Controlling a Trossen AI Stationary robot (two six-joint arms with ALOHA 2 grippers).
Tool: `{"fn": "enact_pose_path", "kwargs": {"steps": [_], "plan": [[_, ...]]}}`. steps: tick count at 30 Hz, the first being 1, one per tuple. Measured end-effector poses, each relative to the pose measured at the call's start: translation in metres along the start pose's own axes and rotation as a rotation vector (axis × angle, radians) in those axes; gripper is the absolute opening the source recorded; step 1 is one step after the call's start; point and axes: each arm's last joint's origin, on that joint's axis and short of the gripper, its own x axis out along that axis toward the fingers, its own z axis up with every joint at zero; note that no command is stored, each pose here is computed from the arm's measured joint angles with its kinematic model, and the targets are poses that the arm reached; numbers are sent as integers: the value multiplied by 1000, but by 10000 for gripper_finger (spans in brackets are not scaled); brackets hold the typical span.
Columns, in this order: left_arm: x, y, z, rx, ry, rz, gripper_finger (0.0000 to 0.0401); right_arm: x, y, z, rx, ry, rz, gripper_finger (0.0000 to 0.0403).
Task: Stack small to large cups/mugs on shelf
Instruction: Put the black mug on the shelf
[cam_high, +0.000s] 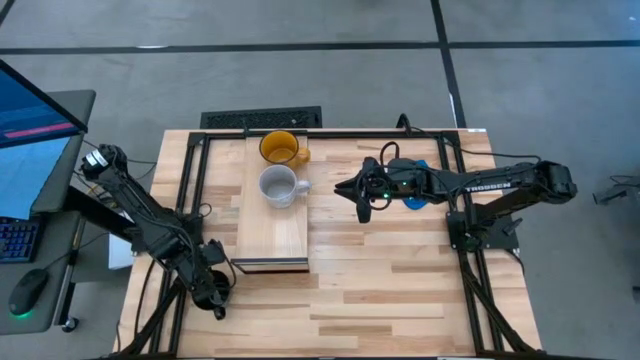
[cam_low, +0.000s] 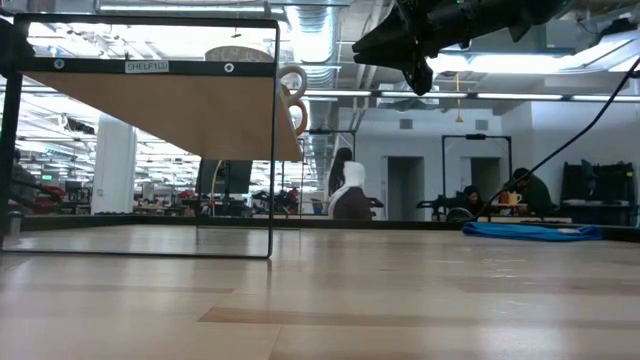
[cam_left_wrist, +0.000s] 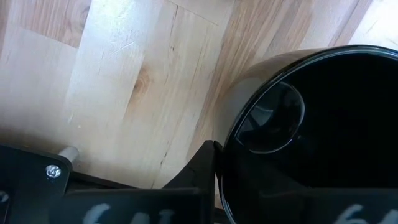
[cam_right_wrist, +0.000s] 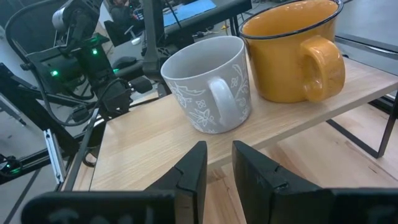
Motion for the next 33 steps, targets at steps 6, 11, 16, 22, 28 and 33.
{"fn": "enact_pose_path", "kwargs": {"steps": [6, 11, 16, 22, 28, 33], "plan": [[0, 0, 0, 0, 1, -1, 18, 0, 0, 0, 0, 0, 0, 97], [0, 0, 0, 0, 1, -1, 16, 0, 0, 0, 0, 0, 0, 97], [0, 0, 0, 0, 2, -2, 12, 0, 0, 0, 0, 0, 0, 97], [0, 0, 0, 0, 2, -2, 19, 0, 0, 0, 0, 0, 0, 97], [0, 0, 0, 0, 2, -2, 14, 0, 0, 0, 0, 0, 0, 97], [0, 0, 0, -1, 2, -2, 18, 0, 0, 0, 0, 0, 0, 97]]}}
